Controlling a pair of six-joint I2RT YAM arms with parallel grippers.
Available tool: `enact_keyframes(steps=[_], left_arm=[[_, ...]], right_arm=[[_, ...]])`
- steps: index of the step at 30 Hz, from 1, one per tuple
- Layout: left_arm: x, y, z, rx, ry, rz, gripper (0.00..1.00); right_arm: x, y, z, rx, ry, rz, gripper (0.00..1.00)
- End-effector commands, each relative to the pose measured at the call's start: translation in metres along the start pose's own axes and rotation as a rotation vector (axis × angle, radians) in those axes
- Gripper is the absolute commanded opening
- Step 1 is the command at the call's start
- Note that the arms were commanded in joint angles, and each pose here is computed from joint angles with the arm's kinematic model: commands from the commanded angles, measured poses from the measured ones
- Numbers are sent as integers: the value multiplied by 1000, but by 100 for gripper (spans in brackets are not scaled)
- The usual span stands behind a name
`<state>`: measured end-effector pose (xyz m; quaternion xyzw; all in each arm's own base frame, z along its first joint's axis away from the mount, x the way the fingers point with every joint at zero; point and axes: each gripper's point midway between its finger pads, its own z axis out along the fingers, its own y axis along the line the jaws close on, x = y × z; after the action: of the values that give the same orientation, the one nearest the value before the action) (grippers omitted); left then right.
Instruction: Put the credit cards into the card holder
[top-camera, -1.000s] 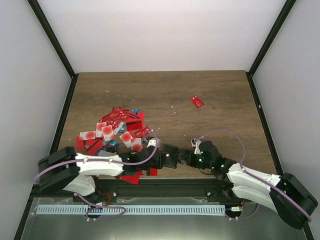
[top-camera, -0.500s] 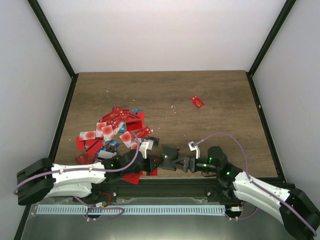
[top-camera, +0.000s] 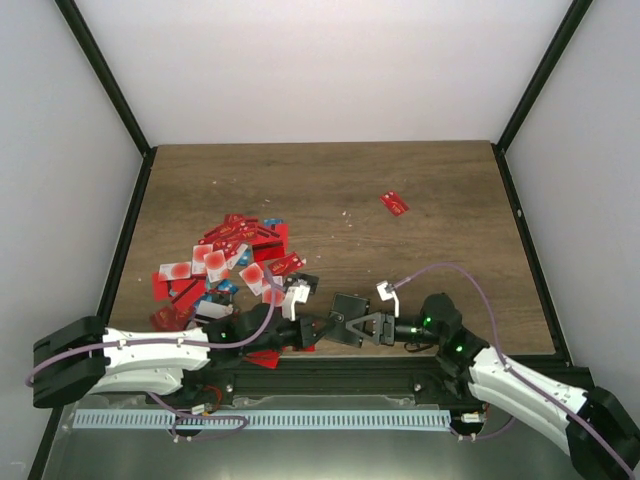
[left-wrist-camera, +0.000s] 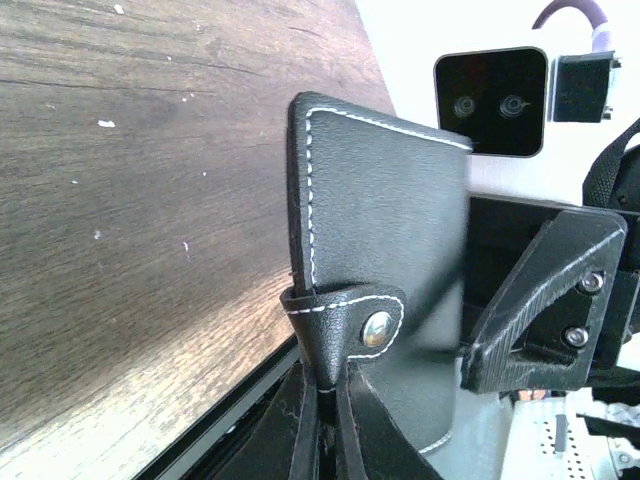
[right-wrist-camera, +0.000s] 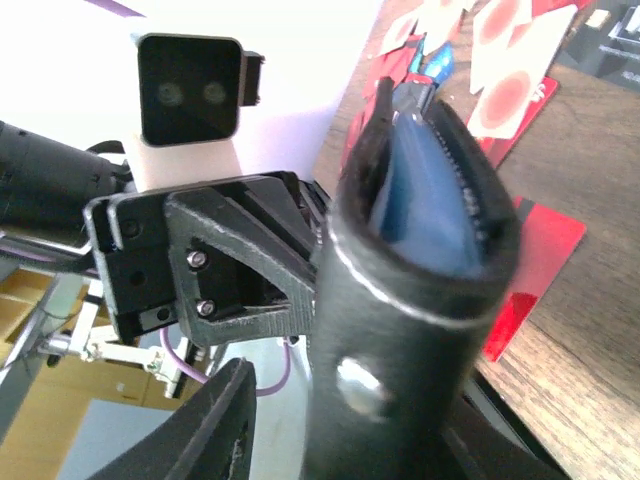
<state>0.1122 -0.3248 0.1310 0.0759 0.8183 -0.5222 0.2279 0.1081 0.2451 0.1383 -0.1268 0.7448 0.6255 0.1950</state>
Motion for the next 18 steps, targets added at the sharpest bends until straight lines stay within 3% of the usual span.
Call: enact_keyframes(steps=[1, 5, 8, 9, 11, 13, 15, 18], left_arm=[[1, -8, -3, 47, -26, -20, 4], [1, -6, -4, 37, -37, -25, 4], [-2, -9, -4, 41, -49, -24, 8], [-3, -11, -5, 39, -52, -18, 13], [-6, -7, -6, -2, -60, 3, 42], [-11, 1, -10, -69, -85, 28, 61], [-20, 13, -18, -160, -132, 54, 70], [-32, 23, -31, -285, -163, 110, 72]], right_arm=[[6, -2, -5, -24, -17, -5, 34], [6, -1, -6, -25, -23, -5, 10], [3, -2, -6, 3, -24, 1, 3], [2, -4, -6, 19, -24, 2, 2], [-1, -7, -5, 51, -29, -2, 1], [-5, -10, -5, 85, -36, -2, 1], [-12, -10, -5, 114, -53, -14, 1], [-22, -14, -6, 181, -77, -16, 1]])
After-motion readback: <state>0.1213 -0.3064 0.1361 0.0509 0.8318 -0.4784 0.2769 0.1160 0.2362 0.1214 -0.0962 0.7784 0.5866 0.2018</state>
